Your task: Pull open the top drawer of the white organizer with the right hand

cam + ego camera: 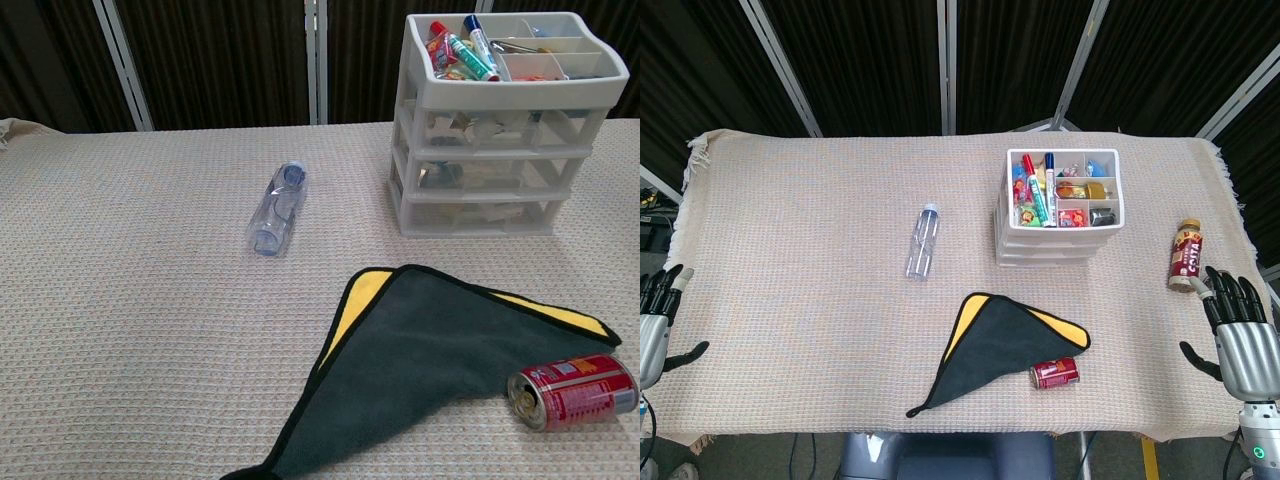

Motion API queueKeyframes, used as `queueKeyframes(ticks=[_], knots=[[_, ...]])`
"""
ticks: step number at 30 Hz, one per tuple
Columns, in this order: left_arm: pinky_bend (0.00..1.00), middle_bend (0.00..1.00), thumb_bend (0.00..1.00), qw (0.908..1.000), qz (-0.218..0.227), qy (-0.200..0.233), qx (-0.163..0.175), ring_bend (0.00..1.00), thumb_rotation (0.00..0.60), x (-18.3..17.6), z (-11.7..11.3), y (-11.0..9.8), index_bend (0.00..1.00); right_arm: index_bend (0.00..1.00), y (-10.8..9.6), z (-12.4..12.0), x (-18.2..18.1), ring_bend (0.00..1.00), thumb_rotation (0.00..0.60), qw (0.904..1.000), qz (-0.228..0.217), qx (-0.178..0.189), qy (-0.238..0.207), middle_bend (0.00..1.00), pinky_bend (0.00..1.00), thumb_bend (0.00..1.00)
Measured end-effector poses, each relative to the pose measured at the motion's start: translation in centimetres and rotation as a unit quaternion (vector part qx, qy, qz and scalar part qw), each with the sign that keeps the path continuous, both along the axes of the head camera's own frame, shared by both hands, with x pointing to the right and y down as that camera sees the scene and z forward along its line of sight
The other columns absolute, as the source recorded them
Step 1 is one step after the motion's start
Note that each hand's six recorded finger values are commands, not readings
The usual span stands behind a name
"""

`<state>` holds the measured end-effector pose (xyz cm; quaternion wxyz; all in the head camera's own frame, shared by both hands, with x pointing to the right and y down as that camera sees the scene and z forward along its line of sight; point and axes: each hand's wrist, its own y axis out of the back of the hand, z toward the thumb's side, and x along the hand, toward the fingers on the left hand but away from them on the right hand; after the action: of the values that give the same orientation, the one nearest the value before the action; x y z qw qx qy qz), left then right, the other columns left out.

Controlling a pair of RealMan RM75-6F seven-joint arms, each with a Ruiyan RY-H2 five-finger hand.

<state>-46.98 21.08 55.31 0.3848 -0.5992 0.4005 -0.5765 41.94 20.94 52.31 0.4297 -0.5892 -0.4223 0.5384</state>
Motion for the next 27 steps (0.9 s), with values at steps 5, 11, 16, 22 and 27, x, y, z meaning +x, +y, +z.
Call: queueKeyframes(ticks=[5, 11, 16, 22, 27], knots=[[0.0, 0.0, 0.1, 1.0, 0.0, -0.001, -0.001, 0.0, 0.6, -0.02, 0.03, 0.01, 0.0, 0.12, -0.03, 0.08, 0.14, 0.0, 0.6, 1.0, 0.003, -0.001, -0.002, 0.02, 0.02, 0.12], [0.0, 0.0, 0.1, 1.0, 0.0, 0.001, 0.001, 0.0, 0.6, 0.04, -0.13, -0.07, 0.0, 0.12, 0.0, 0.02, 0.12, 0.0, 0.6, 1.0, 0.005, -0.002, -0.008, 0.02, 0.02, 0.12], [0.0, 0.0, 0.1, 1.0, -0.001, 0.003, 0.001, 0.0, 0.6, -0.05, -0.15, -0.11, 0.0, 0.12, -0.03, 0.05, 0.07, 0.0, 0.6, 0.9999, 0.007, -0.003, -0.01, 0.02, 0.02, 0.12], [0.0, 0.0, 0.1, 1.0, -0.002, 0.004, 0.004, 0.0, 0.6, -0.04, -0.3, -0.18, 0.0, 0.12, 0.06, 0.15, 0.07, 0.0, 0.6, 0.9999, 0.007, -0.007, -0.012, 0.02, 0.02, 0.12], [0.0, 0.0, 0.1, 1.0, 0.0, 0.001, 0.004, 0.0, 0.6, 0.04, -0.28, -0.09, 0.0, 0.12, 0.05, 0.38, 0.29, 0.0, 0.6, 0.9998, 0.011, -0.012, -0.012, 0.02, 0.02, 0.12]])
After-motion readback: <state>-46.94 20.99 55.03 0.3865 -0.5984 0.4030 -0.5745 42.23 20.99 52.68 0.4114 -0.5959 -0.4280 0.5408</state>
